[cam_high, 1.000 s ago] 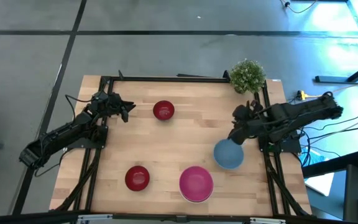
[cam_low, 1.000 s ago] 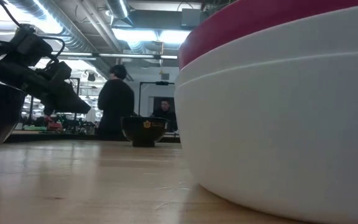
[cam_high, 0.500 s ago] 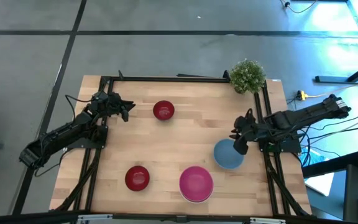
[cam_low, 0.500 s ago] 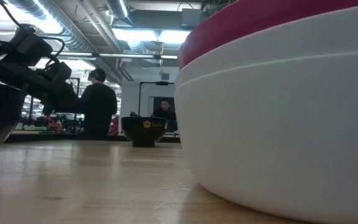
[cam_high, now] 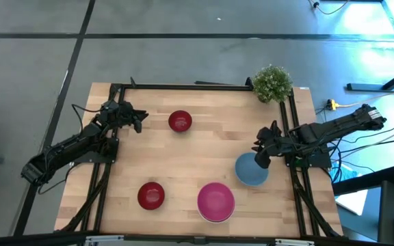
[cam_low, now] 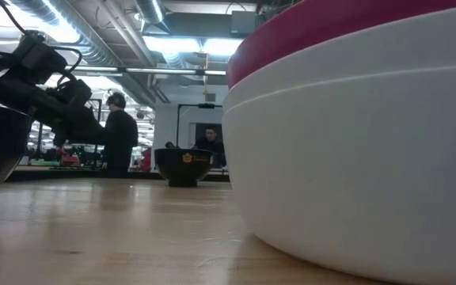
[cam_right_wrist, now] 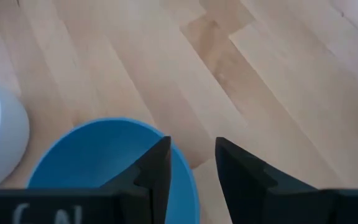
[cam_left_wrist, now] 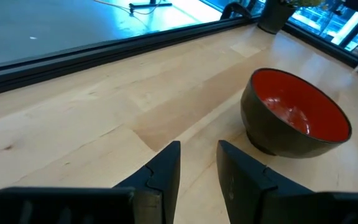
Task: Nest bowls inside each other
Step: Stack the blue bowl on the pink bowl
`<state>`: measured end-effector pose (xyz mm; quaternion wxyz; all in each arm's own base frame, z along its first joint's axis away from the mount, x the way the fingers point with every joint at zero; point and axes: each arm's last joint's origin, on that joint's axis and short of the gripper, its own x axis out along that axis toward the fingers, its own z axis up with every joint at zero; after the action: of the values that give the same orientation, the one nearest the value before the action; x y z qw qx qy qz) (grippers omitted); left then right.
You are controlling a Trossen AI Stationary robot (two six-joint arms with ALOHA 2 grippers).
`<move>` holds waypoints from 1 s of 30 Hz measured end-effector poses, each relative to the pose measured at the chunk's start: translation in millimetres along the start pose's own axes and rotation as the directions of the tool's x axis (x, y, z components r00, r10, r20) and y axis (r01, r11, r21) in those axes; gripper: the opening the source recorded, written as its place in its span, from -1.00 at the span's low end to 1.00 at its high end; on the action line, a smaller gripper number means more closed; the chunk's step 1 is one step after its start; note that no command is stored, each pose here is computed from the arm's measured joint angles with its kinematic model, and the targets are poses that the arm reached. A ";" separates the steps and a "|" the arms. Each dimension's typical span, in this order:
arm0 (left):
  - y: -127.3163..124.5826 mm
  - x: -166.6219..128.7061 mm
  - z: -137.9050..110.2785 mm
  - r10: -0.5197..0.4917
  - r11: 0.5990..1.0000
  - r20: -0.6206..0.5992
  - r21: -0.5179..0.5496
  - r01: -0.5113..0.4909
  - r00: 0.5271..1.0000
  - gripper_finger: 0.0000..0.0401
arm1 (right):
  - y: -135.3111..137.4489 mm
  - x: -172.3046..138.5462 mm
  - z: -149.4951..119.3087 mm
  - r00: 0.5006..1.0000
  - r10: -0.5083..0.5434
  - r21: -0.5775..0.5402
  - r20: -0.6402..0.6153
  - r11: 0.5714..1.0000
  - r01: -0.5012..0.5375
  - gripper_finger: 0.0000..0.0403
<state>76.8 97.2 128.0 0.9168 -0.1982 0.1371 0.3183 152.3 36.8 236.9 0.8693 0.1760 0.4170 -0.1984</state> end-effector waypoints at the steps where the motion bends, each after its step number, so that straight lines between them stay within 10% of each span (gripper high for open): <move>1: 0.1 0.0 0.0 0.003 1.000 0.000 0.000 -0.003 1.000 -0.50 | -0.1 0.0 -0.2 1.000 0.001 -0.013 -0.003 1.000 -0.001 -0.37; 30: 0.3 0.0 0.0 0.010 1.000 0.001 0.001 -0.010 1.000 -0.50 | -11.7 26.2 -34.2 0.977 0.026 0.032 -0.213 0.999 -0.020 -0.37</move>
<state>76.6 97.5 127.9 0.9153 -0.1969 0.1378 0.3231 139.2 37.7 194.2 0.8191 0.2140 0.5030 -0.1742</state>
